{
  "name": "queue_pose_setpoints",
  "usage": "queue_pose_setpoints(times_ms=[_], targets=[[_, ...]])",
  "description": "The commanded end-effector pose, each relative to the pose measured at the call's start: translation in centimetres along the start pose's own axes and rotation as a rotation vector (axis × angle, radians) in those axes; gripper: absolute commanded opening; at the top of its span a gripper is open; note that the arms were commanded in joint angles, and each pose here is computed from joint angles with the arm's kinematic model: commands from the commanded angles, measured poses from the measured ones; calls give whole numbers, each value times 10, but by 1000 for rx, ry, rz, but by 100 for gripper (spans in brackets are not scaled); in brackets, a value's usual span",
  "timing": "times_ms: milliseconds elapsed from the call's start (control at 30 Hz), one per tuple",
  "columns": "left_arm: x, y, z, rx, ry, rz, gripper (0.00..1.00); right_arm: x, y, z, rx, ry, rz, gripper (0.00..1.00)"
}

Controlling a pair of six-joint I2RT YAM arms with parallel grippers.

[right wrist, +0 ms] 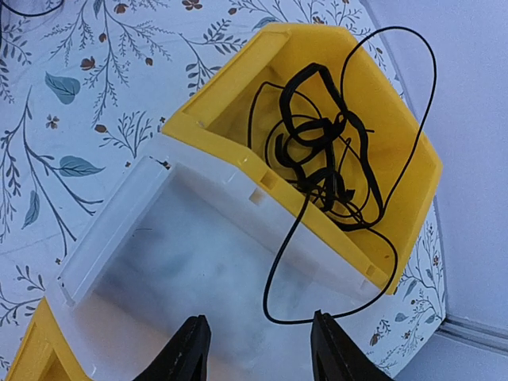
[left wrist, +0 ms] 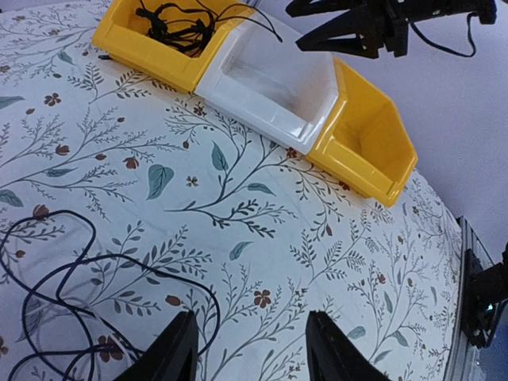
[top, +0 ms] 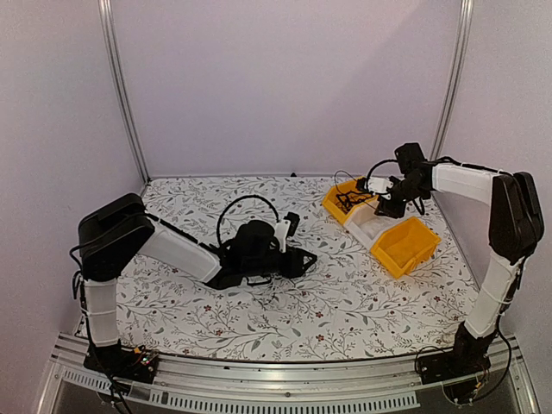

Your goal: Untangle the cables

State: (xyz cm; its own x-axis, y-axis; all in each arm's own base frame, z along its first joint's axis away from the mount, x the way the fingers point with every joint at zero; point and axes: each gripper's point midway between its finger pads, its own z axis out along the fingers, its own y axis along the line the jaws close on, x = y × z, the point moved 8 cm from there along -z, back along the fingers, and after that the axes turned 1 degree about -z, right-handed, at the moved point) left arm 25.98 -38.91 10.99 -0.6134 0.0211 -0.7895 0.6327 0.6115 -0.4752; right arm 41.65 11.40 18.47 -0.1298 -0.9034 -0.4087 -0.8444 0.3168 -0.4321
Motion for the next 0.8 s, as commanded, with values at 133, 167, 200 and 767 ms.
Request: queue_pose_setpoints(times_ms=[133,167,200,767], targets=[[-4,-3,-7,19,-24,9,46,6,-7,21,74,21,107,47],[-4,-3,-8,15,-26,10,46,6,-8,24,74,23,107,47],[-4,-2,-8,13,-25,10,46,6,-8,26,73,23,105,47],[-2,-1,-1,20,-14,4,46,-19,-26,20,160,3,0,0]])
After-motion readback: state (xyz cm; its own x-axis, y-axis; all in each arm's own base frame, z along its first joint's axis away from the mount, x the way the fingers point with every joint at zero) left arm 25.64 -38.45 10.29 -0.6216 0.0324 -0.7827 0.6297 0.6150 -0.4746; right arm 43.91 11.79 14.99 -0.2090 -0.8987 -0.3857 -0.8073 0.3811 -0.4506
